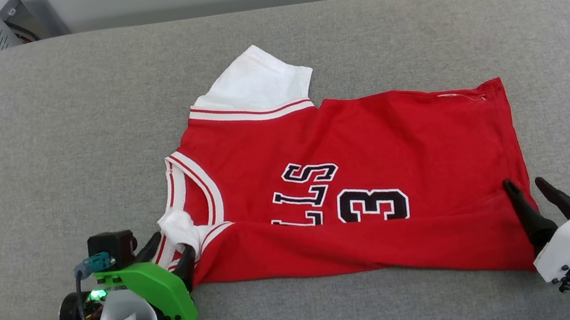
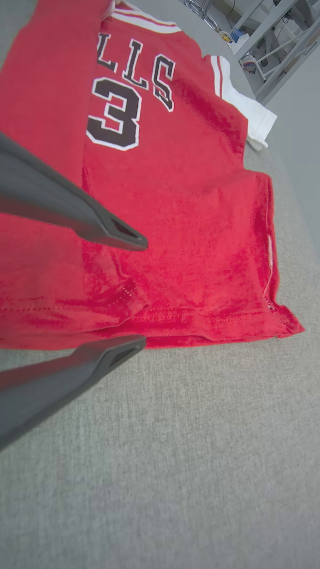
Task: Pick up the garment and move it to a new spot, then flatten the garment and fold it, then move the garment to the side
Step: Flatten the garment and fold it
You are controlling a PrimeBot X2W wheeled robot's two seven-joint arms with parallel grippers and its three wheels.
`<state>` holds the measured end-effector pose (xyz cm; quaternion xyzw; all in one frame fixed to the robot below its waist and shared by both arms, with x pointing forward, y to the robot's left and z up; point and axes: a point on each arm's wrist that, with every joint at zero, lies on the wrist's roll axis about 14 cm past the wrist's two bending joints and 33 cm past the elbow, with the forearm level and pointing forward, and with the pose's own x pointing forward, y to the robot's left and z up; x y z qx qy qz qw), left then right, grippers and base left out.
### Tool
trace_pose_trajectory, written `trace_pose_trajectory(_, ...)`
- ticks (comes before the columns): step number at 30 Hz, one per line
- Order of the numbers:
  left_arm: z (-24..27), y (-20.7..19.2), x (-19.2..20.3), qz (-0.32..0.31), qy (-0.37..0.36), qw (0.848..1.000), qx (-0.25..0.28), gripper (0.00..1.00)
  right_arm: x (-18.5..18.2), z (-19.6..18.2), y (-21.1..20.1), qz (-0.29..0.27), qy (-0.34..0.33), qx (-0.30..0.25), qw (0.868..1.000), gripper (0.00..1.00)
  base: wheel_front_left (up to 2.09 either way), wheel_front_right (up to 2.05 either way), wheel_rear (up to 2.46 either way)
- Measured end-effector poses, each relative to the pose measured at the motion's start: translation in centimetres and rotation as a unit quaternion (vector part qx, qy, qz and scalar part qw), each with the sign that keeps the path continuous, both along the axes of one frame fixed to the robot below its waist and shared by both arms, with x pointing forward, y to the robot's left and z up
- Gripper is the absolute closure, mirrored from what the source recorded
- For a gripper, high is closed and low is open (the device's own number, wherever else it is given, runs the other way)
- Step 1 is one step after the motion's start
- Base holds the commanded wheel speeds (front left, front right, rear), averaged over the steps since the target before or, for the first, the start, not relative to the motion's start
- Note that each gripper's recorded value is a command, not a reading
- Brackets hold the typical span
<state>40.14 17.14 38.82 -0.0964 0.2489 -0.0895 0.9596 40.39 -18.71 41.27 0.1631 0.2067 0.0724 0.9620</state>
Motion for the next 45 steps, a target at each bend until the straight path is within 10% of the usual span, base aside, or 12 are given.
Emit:
trace_pose_trajectory(12, 5.6, 4.6, 0.5, 0.043, -0.059, 0.997, 0.037, 0.0, -0.1, 6.6, -1.2, -0.018, -0.146, -0.065, 0.987, 0.0, 0.0, 0.0, 0.0)
trace_pose_trajectory(41, -2.6, 1.1, -4.7, -0.078, 0.258, 0.963, 0.005, 0.01, -1.4, 4.9, -0.8, -0.031, -0.096, -0.058, 0.993, 0.0, 0.0, 0.0, 0.0)
trace_pose_trajectory(42, -2.7, 0.8, -4.7, -0.084, 0.263, 0.961, 0.005, 0.51, -1.4, 4.9, -1.0, -0.033, -0.096, -0.06, 0.993, 0.0, 0.0, 0.0, 0.0)
trace_pose_trajectory(44, -3.0, 0.7, -4.7, -0.089, 0.272, 0.958, 0.005, 1.0, -1.5, 4.8, -1.6, -0.035, -0.092, -0.065, 0.993, 0.0, 0.0, 0.0, 0.0)
trace_pose_trajectory(45, -3.2, 0.6, -4.8, -0.092, 0.277, 0.957, 0.003, 1.0, -1.5, 4.8, -1.9, -0.036, -0.089, -0.068, 0.993, 0.0, 0.0, 0.0, 0.0)
